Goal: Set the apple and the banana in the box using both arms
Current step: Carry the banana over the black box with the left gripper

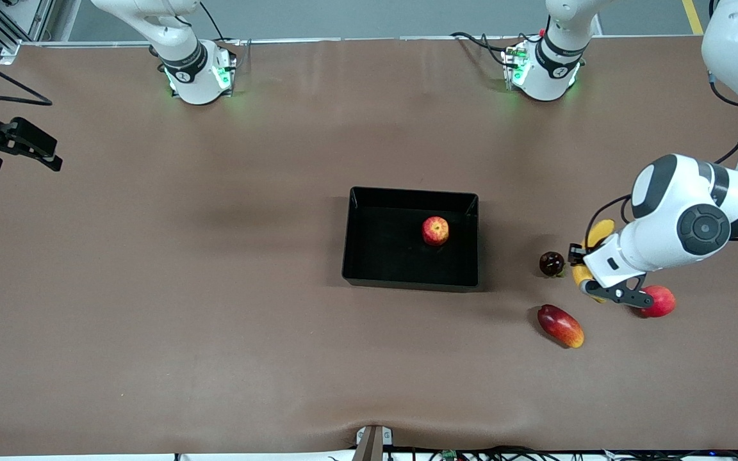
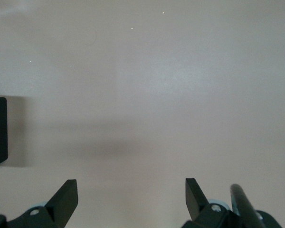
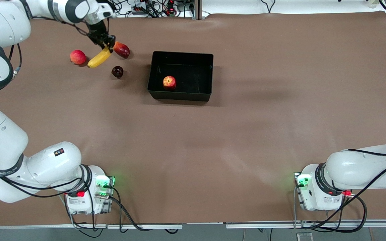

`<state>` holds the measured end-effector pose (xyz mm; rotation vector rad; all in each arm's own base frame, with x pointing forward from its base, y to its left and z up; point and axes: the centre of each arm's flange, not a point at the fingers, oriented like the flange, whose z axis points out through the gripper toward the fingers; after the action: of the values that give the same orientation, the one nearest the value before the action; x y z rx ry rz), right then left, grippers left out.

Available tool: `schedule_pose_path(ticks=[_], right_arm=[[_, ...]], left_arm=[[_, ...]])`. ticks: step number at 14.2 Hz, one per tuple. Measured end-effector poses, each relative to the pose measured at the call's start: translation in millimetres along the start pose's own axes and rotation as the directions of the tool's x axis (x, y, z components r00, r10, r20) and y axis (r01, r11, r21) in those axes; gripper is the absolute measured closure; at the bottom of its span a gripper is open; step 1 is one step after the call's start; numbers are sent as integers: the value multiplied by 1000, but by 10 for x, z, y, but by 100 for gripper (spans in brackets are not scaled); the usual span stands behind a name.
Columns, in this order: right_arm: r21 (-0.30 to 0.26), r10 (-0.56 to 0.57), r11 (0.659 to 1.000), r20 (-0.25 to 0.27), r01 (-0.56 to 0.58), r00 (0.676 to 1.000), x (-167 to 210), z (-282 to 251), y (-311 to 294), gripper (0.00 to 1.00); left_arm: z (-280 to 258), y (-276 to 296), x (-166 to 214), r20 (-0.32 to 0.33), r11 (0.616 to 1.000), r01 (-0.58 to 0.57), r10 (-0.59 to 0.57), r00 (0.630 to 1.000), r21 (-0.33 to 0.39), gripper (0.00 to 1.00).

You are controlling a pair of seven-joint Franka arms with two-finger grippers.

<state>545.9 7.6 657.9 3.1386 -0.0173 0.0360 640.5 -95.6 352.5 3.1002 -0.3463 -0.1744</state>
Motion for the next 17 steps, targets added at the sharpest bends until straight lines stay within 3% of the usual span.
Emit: schedule_pose_path(ticks=[5, 8, 10, 13, 17], right_arm=[[0, 2, 1000, 0, -2, 1000, 2, 0, 10, 0], [0, 3, 1000, 0, -3, 1000, 2, 0, 14, 0], [0, 3, 1000, 0, -3, 1000, 3, 0, 16, 0], [0, 3, 1000, 0, -3, 1000, 3, -1, 17, 0], [0, 3, 1000, 0, -3, 1000, 3, -1, 18, 0]], left_arm=[[-314, 1615, 56, -48, 991, 131, -132, 990, -35, 62], [-233, 2540, 35, -33, 975, 209, -211, 977, -71, 62], [-59, 2983, 69, -31, 968, 244, -246, 969, -62, 62], [233, 3568, 98, -86, 968, 248, -249, 965, -23, 62], [567, 4043, 58, -124, 971, 233, -239, 963, -60, 62]])
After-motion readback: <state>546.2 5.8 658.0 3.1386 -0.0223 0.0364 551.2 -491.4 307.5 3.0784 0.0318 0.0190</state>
